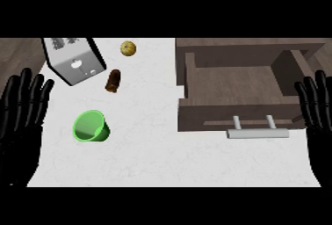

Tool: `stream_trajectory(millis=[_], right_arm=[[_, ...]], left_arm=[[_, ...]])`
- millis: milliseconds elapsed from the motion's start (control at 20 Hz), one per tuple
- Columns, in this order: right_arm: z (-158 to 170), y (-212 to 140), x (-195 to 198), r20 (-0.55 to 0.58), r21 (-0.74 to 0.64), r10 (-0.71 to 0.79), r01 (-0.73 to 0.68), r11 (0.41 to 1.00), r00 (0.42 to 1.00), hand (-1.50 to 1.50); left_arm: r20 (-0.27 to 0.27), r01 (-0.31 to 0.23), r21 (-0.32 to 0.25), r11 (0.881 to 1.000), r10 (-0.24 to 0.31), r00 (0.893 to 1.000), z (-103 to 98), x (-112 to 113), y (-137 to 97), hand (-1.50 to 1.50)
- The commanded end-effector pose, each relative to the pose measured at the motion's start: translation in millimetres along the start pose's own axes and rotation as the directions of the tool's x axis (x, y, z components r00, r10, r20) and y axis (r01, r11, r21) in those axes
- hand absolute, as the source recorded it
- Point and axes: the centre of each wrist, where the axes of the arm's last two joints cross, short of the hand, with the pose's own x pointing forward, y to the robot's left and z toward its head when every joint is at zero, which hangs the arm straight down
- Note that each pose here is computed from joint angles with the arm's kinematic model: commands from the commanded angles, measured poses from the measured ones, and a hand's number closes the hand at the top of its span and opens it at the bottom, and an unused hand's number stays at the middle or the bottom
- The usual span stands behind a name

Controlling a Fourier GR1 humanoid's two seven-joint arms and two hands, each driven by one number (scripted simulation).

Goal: Pick up the cup, place it into the drawer and close the drawer

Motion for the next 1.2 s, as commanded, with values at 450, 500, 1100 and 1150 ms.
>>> stream_trajectory(millis=[450,500,1100,1150], right_arm=[[-1,13,-17,-0.081,0.181,-0.056,0.070,0.981,0.995,-1.50],[-9,11,7,-0.068,0.168,-0.068,0.079,0.983,0.995,-1.50],[-51,-9,-17,-0.068,0.168,-0.053,0.064,0.984,0.996,-1.50],[-48,4,-33,-0.067,0.188,-0.062,0.074,0.979,0.996,-1.50]], left_arm=[[-0.259,-0.460,-0.407,0.789,0.383,0.887,-15,-52,67,-1.50],[-0.262,-0.456,-0.393,0.798,0.378,0.888,-22,-55,89,-1.50],[-0.411,-0.452,-0.383,0.805,0.290,0.864,-13,-147,122,-1.50],[-0.417,-0.454,-0.371,0.810,0.292,0.861,-29,-157,127,-1.50]])
